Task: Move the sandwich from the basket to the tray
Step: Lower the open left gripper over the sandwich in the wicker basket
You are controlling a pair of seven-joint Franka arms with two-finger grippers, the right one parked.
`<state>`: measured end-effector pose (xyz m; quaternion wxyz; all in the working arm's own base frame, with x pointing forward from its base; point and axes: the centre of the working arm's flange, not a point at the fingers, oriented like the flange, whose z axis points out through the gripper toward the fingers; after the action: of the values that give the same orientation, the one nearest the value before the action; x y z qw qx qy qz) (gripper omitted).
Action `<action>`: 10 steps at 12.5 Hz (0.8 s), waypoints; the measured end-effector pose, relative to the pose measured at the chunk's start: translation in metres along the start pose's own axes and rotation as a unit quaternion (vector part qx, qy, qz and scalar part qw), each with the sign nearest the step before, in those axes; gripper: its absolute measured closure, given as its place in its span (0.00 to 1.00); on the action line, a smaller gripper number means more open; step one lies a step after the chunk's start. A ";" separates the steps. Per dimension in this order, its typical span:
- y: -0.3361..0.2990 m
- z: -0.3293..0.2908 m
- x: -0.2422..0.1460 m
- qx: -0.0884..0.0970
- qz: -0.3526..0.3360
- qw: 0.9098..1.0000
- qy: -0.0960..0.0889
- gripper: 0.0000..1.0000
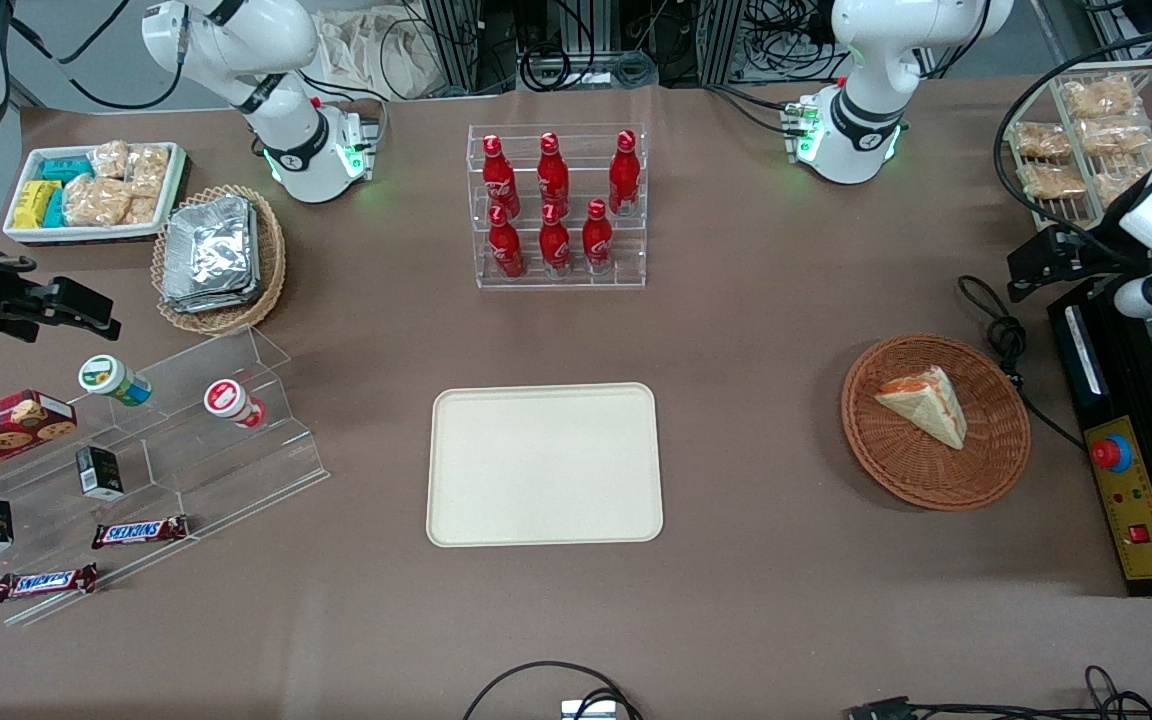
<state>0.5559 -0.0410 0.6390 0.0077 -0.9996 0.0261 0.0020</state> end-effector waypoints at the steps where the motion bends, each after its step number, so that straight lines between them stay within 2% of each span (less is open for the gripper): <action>1: 0.000 0.000 0.000 0.000 0.000 1.000 0.000 0.00; 5: -0.006 0.012 0.006 0.000 -0.008 1.000 -0.013 0.00; 9: -0.019 0.066 0.026 0.003 -0.096 0.994 -0.059 0.00; 10: -0.026 0.086 0.031 0.004 -0.113 0.992 -0.063 0.00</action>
<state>0.5882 -0.0153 0.5537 0.0139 -0.9940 -0.0873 0.0636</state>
